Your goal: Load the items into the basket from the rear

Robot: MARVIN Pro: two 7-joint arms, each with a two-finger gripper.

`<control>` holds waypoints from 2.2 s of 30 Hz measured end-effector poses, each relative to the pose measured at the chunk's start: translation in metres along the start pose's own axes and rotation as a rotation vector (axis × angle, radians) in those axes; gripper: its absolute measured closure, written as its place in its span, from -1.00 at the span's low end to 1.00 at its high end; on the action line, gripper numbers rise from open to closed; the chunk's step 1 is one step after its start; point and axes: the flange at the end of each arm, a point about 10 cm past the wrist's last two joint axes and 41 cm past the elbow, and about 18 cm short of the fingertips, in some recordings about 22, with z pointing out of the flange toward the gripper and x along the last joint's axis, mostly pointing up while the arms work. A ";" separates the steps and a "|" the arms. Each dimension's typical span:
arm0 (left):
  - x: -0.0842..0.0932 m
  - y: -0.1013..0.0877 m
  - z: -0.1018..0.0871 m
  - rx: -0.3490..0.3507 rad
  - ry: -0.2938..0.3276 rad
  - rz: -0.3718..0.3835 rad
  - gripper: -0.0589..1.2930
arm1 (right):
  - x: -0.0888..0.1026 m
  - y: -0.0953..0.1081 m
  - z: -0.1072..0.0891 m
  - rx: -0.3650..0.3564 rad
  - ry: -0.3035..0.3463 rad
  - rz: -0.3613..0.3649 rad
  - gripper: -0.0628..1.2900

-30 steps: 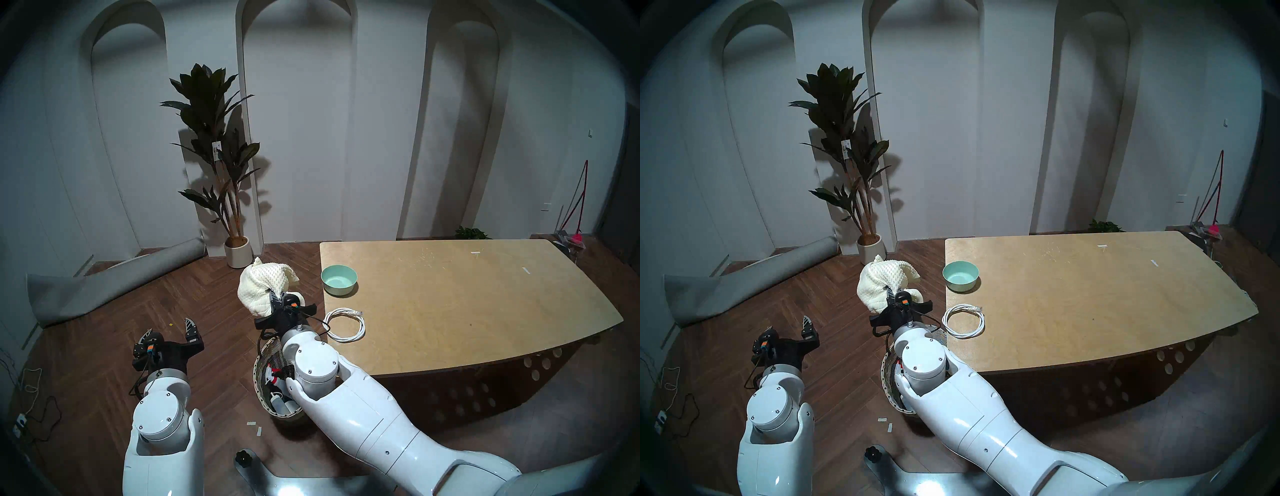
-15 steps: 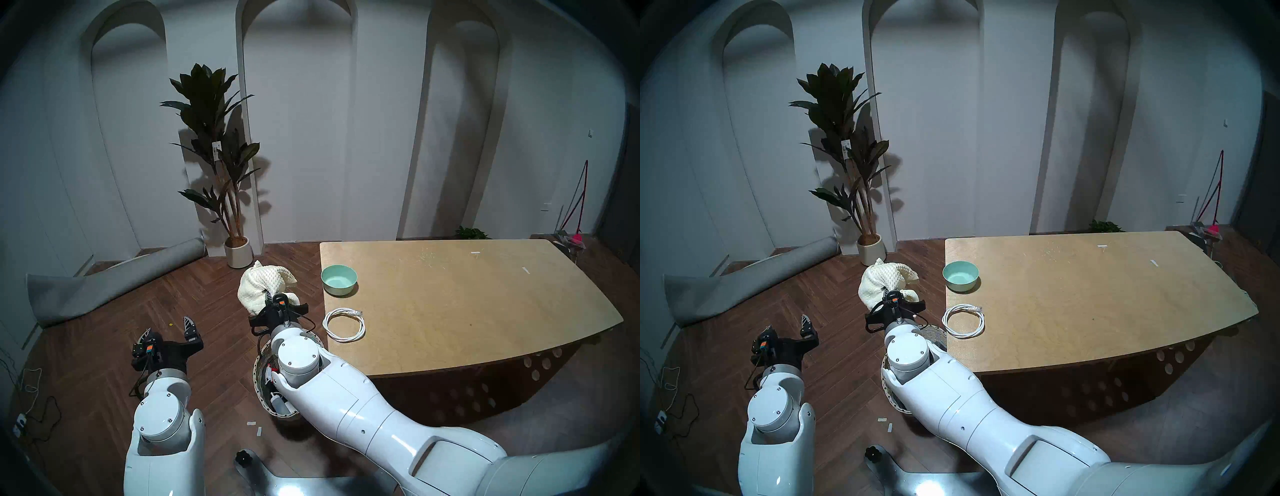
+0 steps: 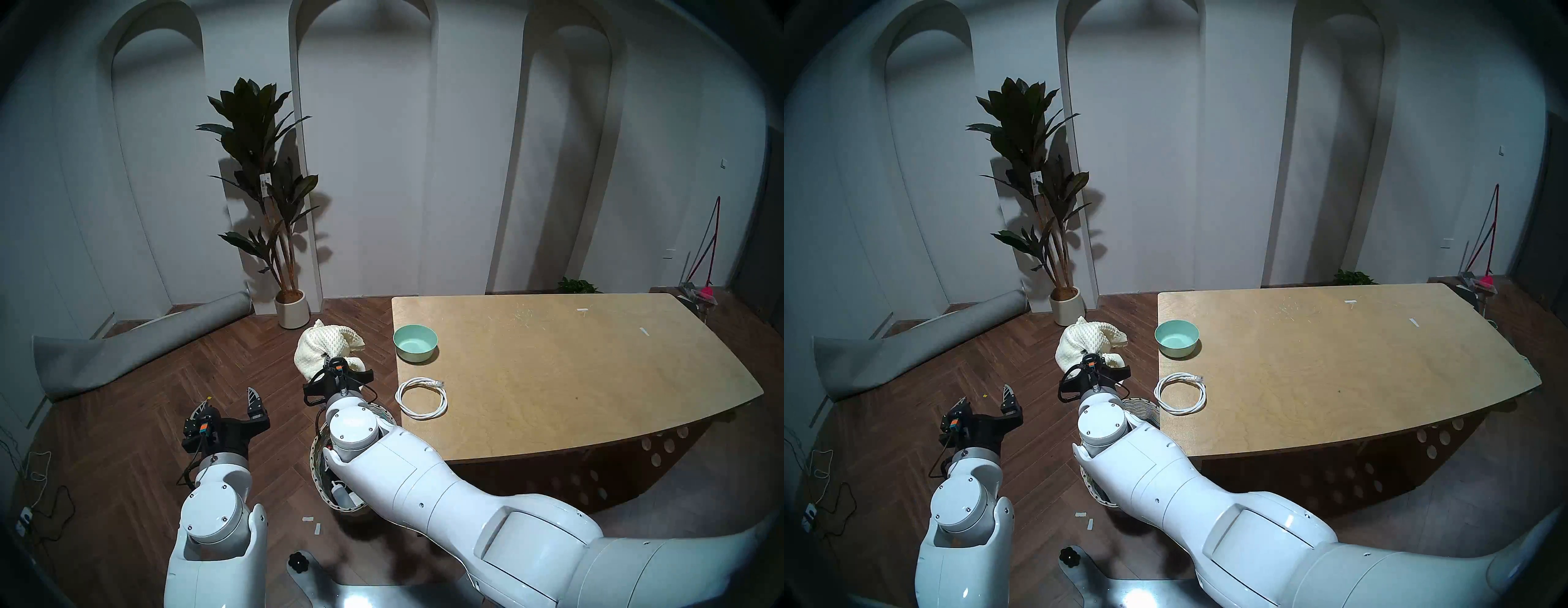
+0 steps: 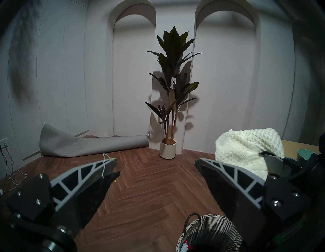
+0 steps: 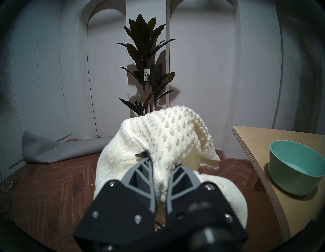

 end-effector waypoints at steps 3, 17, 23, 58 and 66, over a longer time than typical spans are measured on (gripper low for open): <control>-0.001 0.000 0.000 0.001 0.000 0.001 -0.90 | -0.002 0.000 0.002 -0.011 0.006 -0.001 -0.24; -0.003 -0.016 0.007 0.053 0.015 0.012 -0.90 | -0.010 0.004 0.003 -0.041 0.105 0.036 -0.91; 0.002 -0.016 0.013 0.045 0.029 0.019 -0.90 | 0.026 0.000 0.009 -0.063 0.234 0.142 -0.91; 0.022 0.092 0.019 -0.353 -0.005 0.011 -0.90 | 0.187 0.321 0.028 -0.811 0.608 0.243 -0.91; 0.022 0.120 0.012 -0.474 -0.044 0.022 -0.90 | 0.159 0.388 0.004 -0.942 0.514 0.146 -0.91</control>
